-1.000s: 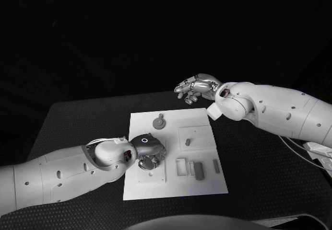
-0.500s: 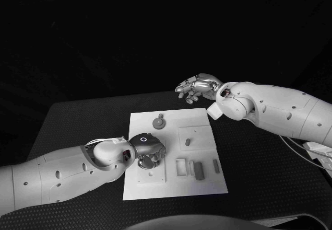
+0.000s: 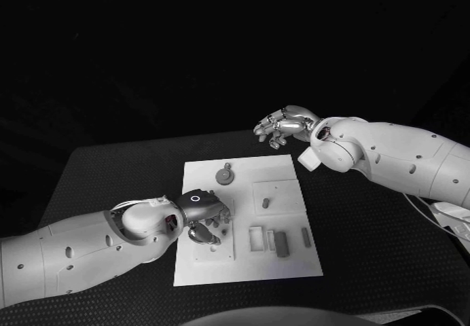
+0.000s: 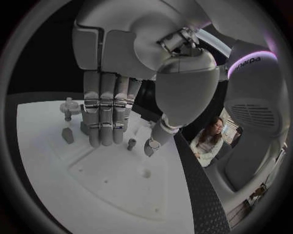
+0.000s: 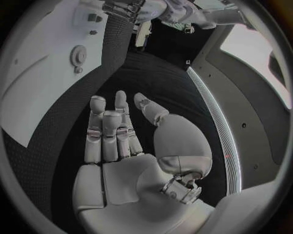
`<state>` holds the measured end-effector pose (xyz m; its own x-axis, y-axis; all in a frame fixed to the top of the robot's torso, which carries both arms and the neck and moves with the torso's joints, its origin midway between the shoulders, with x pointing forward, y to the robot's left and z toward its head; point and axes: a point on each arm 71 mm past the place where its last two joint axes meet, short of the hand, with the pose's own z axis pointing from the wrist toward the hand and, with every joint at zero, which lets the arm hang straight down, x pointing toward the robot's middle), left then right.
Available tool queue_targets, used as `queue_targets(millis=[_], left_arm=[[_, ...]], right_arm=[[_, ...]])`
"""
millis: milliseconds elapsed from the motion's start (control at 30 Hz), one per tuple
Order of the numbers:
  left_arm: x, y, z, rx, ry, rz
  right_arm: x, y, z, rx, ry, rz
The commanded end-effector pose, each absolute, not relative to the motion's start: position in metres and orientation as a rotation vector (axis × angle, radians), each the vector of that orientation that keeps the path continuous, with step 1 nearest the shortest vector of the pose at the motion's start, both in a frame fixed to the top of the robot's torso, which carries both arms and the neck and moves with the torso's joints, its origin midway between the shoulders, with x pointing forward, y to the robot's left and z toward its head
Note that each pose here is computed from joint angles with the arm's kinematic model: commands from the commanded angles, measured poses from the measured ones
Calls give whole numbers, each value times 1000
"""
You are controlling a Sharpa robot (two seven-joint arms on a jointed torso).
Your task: Assemble the parts on the task board
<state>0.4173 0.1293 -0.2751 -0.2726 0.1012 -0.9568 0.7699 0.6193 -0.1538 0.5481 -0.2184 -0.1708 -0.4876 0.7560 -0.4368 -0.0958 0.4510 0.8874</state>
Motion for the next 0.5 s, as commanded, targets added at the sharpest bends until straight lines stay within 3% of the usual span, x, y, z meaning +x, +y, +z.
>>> queue_targets(millis=[33, 233, 500], left_arm=[[416, 132, -269, 644, 1750, -797], [424, 142, -251, 527, 1765, -823], [450, 180, -232, -5, 1919, -999]], right_arm=[[547, -219, -168, 427, 1768, 1095], [543, -222, -167, 250, 1761, 982], [528, -227, -170, -57, 1740, 790]])
